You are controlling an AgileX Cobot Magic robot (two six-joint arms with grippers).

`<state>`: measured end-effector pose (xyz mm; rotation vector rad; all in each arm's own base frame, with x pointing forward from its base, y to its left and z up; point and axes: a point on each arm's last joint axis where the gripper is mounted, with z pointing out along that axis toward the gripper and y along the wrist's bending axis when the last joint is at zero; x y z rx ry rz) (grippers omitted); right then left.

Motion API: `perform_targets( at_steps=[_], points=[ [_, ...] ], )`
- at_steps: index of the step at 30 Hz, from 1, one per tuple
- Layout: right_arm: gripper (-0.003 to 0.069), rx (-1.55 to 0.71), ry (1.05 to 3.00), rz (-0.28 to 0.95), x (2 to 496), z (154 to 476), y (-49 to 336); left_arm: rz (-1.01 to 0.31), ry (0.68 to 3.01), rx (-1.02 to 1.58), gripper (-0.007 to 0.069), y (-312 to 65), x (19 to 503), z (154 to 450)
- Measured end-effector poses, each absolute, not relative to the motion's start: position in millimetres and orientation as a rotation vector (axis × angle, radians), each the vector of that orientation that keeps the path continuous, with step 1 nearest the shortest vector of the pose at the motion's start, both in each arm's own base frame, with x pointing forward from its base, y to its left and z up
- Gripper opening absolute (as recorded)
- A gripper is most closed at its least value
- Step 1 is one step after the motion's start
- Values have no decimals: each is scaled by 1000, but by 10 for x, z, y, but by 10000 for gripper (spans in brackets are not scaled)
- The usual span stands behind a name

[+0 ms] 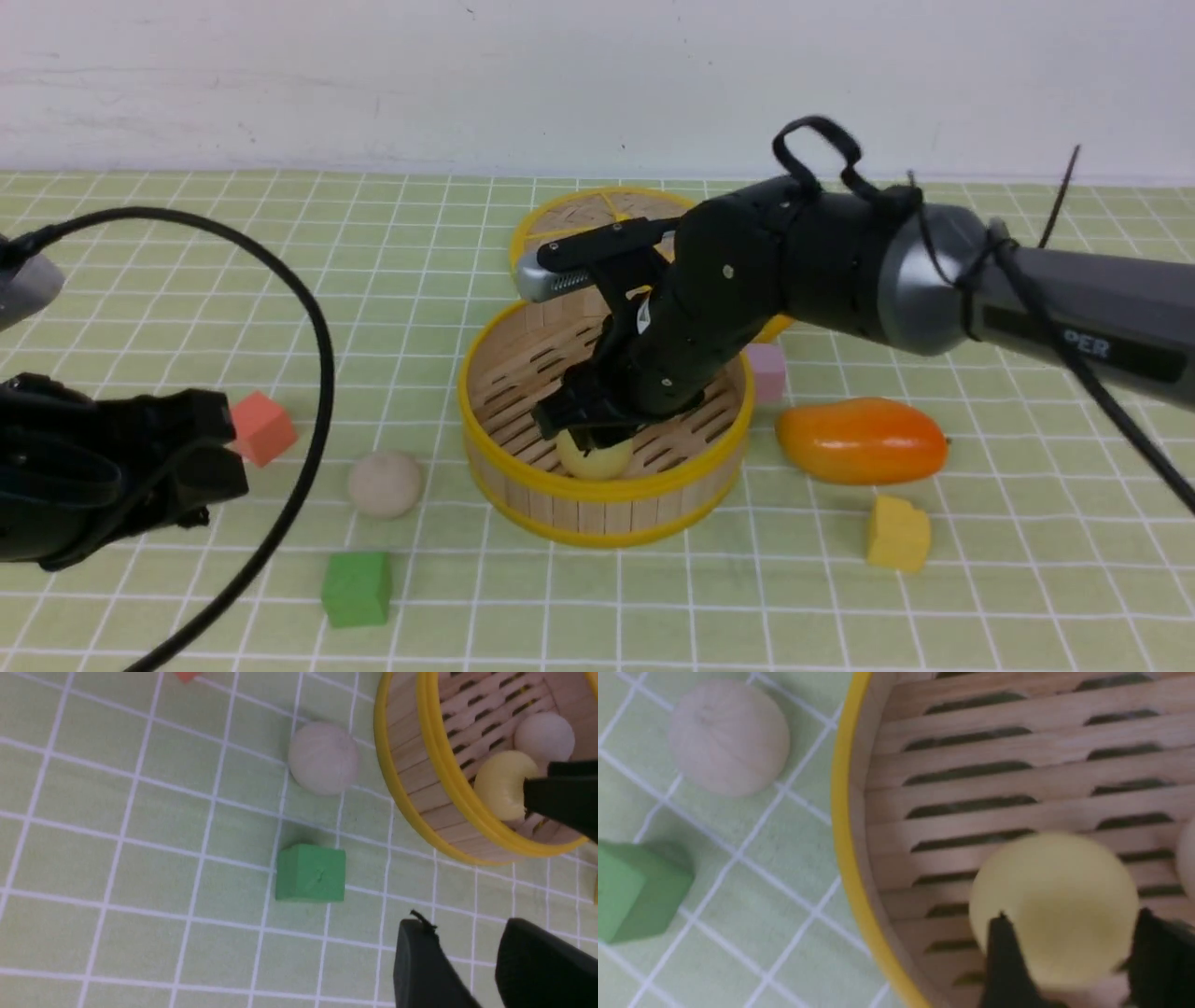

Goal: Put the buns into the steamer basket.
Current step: Use the right arm to put the steamed stuffed bun into the steamer, then use the left arm to grab a steamed stuffed bun

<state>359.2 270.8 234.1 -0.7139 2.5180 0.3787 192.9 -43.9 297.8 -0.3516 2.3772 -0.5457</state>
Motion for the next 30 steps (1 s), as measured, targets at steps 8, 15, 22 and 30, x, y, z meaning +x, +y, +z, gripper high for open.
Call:
perform_targets(
  at_steps=[8,15,22,30],
  points=[
    [469,-714,2390,411,3202,3324,2424,-485,2550,-341,238,-509,2432,2970],
    [464,-716,2393,544,2695,3931,2162,-336,2698,-236,238,-847,2987,2827],
    [463,-726,2402,599,2381,4091,1981,-153,2726,-328,238,-981,3488,2506],
    [463,-711,2422,576,2112,3877,1766,-189,2746,-370,238,-1066,3686,2182]
  ],
)
